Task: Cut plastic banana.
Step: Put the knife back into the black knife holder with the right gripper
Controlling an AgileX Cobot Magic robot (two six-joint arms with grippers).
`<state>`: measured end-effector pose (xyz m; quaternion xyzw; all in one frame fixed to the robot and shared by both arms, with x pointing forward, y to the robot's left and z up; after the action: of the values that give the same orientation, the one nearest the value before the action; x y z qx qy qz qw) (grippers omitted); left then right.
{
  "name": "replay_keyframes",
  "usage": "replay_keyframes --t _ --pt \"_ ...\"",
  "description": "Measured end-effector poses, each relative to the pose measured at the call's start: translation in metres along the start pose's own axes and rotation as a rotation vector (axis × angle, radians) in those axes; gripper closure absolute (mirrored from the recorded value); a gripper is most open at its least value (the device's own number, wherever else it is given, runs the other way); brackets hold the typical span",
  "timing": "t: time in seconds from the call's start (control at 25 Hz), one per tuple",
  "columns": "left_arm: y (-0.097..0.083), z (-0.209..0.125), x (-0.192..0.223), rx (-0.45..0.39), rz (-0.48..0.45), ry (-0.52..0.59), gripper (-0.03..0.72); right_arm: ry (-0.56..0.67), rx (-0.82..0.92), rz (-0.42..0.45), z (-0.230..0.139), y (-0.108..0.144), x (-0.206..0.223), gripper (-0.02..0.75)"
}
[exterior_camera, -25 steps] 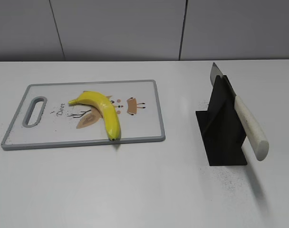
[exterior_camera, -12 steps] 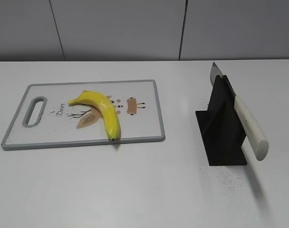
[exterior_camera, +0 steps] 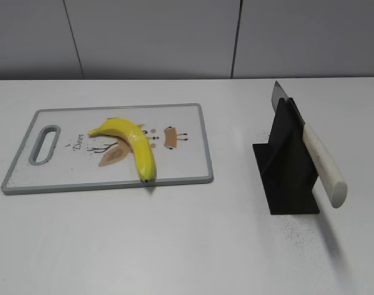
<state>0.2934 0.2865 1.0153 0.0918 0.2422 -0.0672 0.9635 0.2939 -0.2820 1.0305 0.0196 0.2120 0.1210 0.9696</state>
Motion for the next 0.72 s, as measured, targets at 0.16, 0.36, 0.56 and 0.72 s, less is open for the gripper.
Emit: replay_keyframes --t 0.16,0.36,0.56,0.72 --pt "0.0 0.0 0.0 -0.005 0.0 0.0 0.125 -0.01 0.045 -0.1 0.0006 -0.0063 0.0 0.151" --pt "0.0 0.0 0.0 -0.023 0.0 0.0 0.125 -0.014 0.063 -0.14 0.0008 -0.0089 -0.0003 0.152" --pt "0.0 0.0 0.0 -0.026 0.0 0.0 0.125 -0.012 0.068 -0.132 0.0005 -0.0076 -0.0001 0.153" --pt "0.0 0.0 0.0 -0.026 0.0 0.0 0.125 0.017 0.073 -0.128 -0.0059 -0.0073 0.0033 0.153"
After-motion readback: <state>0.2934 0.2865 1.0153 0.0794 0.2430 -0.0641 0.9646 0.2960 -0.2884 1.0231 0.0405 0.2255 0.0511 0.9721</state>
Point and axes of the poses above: a point on each arm's last joint axis where the gripper is mounted, x pointing out along that axis toward the gripper, y along the wrist's bending axis when the last joint is at zero, z = x × y, the point moved 7 cm from there along x, pointing out along that axis toward the gripper, and after that the axes turned 4 degrees about x, right-handed, at the moved point
